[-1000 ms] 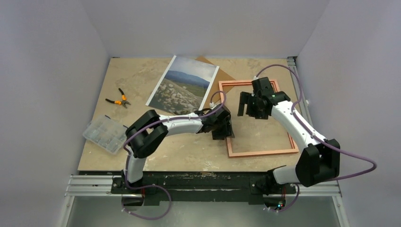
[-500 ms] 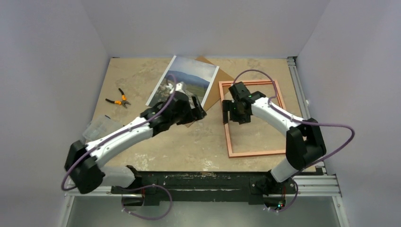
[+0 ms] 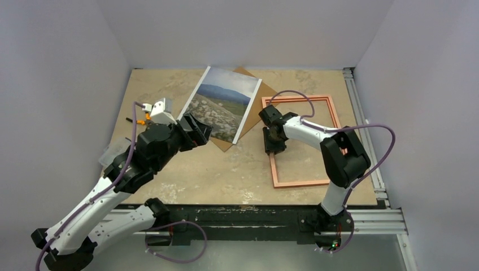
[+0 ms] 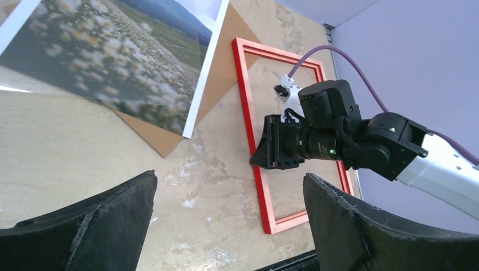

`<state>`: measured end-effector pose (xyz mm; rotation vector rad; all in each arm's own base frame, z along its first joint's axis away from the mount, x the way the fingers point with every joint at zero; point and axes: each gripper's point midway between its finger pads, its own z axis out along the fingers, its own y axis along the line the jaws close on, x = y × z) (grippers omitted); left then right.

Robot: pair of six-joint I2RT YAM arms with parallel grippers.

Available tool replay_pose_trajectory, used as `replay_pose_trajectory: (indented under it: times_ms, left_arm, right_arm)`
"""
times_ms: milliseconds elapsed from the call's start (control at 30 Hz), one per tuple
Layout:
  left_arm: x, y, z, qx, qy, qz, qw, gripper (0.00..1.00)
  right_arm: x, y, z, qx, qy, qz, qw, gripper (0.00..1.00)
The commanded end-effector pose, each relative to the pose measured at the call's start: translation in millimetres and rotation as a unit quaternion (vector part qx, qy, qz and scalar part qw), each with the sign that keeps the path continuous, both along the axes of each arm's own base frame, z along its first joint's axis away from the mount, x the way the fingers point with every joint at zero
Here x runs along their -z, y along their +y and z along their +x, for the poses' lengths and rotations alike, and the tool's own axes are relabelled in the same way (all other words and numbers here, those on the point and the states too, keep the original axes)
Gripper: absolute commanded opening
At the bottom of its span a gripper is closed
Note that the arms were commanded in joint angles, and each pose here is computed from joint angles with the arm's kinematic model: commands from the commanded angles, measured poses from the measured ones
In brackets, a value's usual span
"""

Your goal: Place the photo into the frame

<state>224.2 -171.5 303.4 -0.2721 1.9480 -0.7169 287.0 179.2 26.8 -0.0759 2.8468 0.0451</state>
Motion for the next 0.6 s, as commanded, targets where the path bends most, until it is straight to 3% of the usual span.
replay_pose_trajectory:
  times_ms: [0,167,300,567]
  left_arm:
    - [7,19,-2,-0.024,0.005,0.040,0.999,0.98]
    - [14,15,-1,-0.019,0.019,0.044,0.999,0.98]
    - [22,8,3,-0.009,0.030,0.054,0.998,0.98]
    - [43,-1,11,0.008,0.070,0.098,0.993,1.00]
  right_arm:
    - [-19,14,29,0.012,-0.048,0.013,0.999,0.26]
    - [-24,15,39,0.013,-0.052,0.003,0.999,0.16]
    - [-25,15,39,0.012,-0.051,0.000,0.999,0.18]
    - [-53,17,40,0.002,-0.073,0.016,0.997,0.65]
